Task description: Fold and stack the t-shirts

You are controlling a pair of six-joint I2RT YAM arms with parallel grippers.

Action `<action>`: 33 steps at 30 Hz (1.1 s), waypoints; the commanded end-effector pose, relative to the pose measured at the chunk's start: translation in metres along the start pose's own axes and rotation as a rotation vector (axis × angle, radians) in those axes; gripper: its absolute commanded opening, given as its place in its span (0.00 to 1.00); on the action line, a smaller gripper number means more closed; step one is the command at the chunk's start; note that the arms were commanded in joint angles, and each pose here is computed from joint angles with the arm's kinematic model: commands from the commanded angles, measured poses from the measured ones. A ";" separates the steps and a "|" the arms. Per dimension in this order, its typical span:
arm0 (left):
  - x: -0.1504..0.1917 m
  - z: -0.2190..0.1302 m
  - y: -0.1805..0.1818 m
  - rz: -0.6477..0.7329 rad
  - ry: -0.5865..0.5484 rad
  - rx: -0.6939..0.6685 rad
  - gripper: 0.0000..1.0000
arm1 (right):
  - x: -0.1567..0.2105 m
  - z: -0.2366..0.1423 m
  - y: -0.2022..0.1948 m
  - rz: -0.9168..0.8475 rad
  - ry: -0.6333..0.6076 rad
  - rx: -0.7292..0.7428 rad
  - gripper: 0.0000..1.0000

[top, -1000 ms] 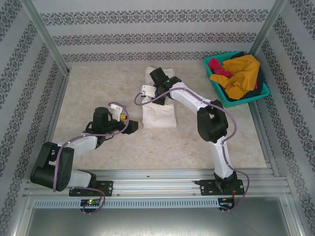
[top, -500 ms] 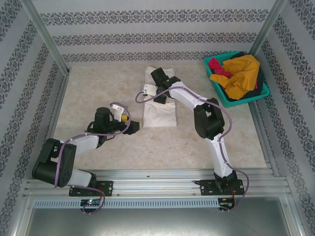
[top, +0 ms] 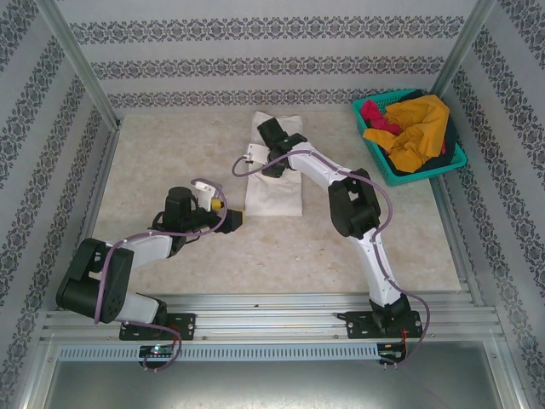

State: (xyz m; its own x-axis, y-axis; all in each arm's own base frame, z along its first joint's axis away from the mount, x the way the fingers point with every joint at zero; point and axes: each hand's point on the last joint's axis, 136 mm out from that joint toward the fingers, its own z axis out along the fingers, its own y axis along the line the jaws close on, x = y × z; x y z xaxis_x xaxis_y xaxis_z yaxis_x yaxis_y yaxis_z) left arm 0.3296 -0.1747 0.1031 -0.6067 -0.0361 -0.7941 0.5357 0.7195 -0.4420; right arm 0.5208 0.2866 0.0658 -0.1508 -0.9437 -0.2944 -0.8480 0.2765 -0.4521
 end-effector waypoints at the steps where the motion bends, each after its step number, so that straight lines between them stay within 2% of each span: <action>1: -0.005 0.002 0.008 -0.050 -0.034 -0.064 1.00 | -0.012 -0.034 -0.042 0.138 -0.058 0.176 0.76; 6: -0.013 0.019 0.027 -0.205 -0.019 -0.148 1.00 | -0.007 -0.076 -0.062 0.513 -0.172 0.296 0.84; 11: -0.028 0.053 0.030 -0.285 0.008 -0.167 0.98 | 0.013 -0.088 -0.037 0.949 -0.240 0.207 0.80; 13: -0.034 0.074 0.031 -0.322 0.036 -0.167 0.88 | 0.024 -0.080 -0.021 1.163 -0.239 0.095 0.73; 16: -0.045 0.104 0.030 -0.348 0.072 -0.144 0.68 | 0.032 -0.062 -0.001 1.374 -0.239 -0.081 0.67; 17: -0.043 0.112 0.034 -0.364 0.092 -0.154 0.64 | 0.034 -0.055 0.004 1.420 -0.241 -0.117 0.65; 19: -0.044 0.131 0.045 -0.382 0.132 -0.177 0.49 | 0.037 -0.040 0.012 1.484 -0.226 -0.172 0.61; 21: -0.042 0.146 0.054 -0.393 0.177 -0.195 0.39 | 0.041 -0.027 0.016 1.511 -0.192 -0.198 0.58; 25: -0.037 0.160 0.059 -0.421 0.213 -0.201 0.26 | 0.049 -0.005 0.023 1.510 -0.137 -0.206 0.46; 33: 0.017 0.128 0.050 -0.520 0.281 -0.232 0.25 | 0.077 -0.004 0.075 1.491 -0.035 -0.240 0.41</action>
State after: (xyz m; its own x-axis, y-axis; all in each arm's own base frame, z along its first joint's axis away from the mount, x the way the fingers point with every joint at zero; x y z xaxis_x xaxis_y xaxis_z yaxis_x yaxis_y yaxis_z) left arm 0.4591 -0.2320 0.0342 -0.8572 -0.2467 -0.4521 0.0961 0.7858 -0.6110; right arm 0.4782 0.2364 0.0299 -0.8729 0.1882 -0.4502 -0.0216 0.9068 0.4210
